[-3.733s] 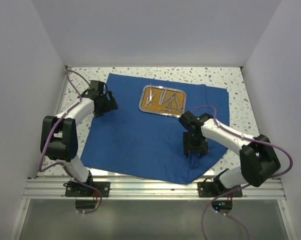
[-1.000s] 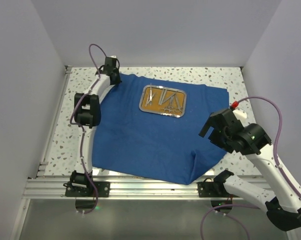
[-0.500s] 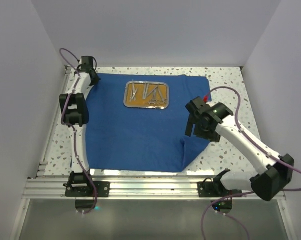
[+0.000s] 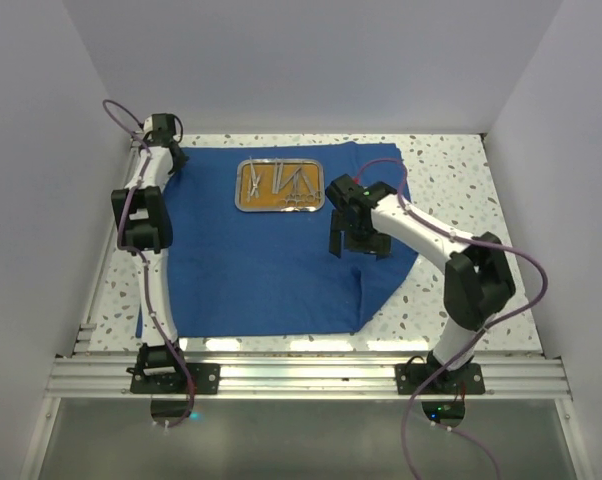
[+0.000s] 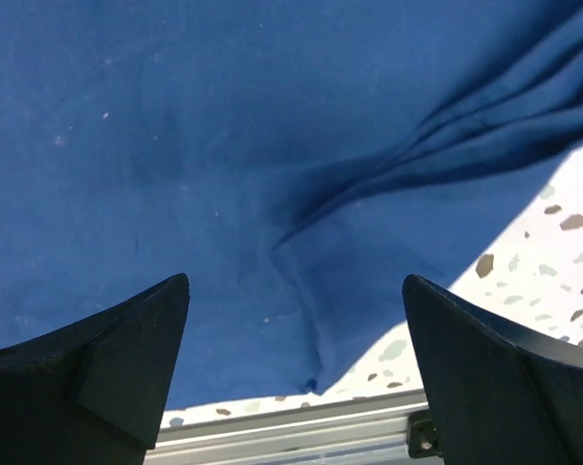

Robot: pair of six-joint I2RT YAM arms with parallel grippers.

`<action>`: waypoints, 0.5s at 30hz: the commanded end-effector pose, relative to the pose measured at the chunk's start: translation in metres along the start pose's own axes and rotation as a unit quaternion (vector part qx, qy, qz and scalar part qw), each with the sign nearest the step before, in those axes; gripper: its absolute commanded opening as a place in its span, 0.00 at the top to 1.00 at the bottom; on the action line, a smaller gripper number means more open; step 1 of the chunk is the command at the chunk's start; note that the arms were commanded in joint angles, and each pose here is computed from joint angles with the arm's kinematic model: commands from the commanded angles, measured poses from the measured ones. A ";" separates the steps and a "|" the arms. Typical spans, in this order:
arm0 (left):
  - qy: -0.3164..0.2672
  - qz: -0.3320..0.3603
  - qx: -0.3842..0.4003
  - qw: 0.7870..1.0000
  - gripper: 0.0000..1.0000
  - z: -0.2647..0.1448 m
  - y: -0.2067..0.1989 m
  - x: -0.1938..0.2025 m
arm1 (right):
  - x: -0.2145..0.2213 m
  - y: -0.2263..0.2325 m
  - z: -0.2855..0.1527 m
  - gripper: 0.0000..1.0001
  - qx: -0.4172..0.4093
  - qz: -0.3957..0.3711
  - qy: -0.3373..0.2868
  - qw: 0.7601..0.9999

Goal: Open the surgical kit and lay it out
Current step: Smooth out the surgical kit at the center of the board.

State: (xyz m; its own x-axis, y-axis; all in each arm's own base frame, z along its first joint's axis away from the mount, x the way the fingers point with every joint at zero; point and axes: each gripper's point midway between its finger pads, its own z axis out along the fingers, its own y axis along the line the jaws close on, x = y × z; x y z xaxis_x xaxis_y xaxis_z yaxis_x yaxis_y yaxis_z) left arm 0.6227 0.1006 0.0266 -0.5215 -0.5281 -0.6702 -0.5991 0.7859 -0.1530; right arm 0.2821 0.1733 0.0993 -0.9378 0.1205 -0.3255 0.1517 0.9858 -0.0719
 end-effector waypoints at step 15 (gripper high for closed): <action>-0.022 -0.015 0.001 1.000 1.00 -0.010 0.008 -0.019 | 0.037 -0.037 0.024 1.00 0.071 -0.017 0.029 0.997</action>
State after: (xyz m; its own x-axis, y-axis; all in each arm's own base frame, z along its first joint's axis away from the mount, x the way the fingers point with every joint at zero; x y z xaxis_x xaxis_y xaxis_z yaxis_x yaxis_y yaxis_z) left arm 0.6227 0.1004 0.0267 -0.5158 -0.5283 -0.6744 -0.5953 0.7871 -0.1613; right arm 0.2543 0.1474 0.0622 -0.9652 0.0884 -0.2463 0.1399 0.9698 -0.1999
